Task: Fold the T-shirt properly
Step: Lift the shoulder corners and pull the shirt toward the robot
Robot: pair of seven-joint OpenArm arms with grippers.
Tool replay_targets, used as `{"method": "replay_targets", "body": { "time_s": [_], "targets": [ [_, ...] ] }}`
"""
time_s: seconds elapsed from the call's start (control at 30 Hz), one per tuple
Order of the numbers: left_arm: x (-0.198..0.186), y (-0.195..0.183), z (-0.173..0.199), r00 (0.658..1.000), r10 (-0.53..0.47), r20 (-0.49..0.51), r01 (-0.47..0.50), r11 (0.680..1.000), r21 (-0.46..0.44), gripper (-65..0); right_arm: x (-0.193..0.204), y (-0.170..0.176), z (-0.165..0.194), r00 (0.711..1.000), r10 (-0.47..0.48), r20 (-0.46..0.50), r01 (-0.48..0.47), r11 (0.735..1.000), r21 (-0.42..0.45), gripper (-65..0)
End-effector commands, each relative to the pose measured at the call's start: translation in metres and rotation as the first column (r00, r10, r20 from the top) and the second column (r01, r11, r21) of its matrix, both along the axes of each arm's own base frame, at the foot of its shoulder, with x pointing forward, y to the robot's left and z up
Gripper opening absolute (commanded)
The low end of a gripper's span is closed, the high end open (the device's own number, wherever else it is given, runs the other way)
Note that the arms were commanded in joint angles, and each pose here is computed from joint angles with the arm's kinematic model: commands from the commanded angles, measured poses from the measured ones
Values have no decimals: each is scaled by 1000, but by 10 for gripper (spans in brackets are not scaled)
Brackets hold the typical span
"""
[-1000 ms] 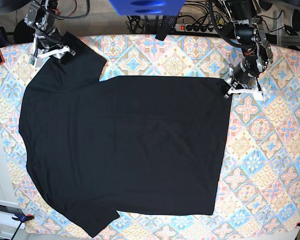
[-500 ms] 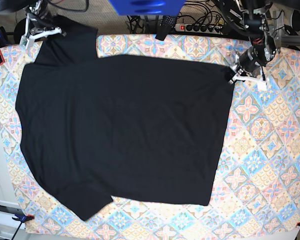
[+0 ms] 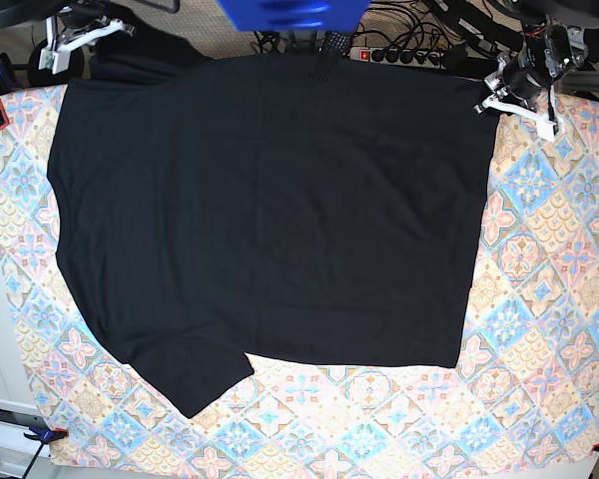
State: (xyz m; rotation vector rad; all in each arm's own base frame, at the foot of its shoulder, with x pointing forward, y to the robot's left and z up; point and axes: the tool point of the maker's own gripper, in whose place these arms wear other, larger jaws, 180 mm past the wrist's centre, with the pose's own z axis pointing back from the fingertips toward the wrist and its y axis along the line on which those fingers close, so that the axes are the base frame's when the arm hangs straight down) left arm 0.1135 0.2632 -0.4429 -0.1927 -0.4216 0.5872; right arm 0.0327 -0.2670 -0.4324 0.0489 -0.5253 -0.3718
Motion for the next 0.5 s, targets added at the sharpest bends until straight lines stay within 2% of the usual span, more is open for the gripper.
{"method": "replay_targets", "body": {
  "time_s": [0.0, 0.27, 0.47],
  "targets": [
    [8, 2, 10, 999, -10, 38, 9, 1000, 15, -650, 6, -4, 11, 999, 10, 32, -9, 1000, -21, -650],
    [53, -11, 45, 981, -43, 189, 38, 999, 28, -650, 20, -10, 25, 997, 19, 78, -15, 999, -52, -650],
    [97, -12, 64, 955, -43, 293, 35, 999, 30, -650, 84, -11, 45, 970, 34, 240, -18, 997, -70, -650]
  ]
}}
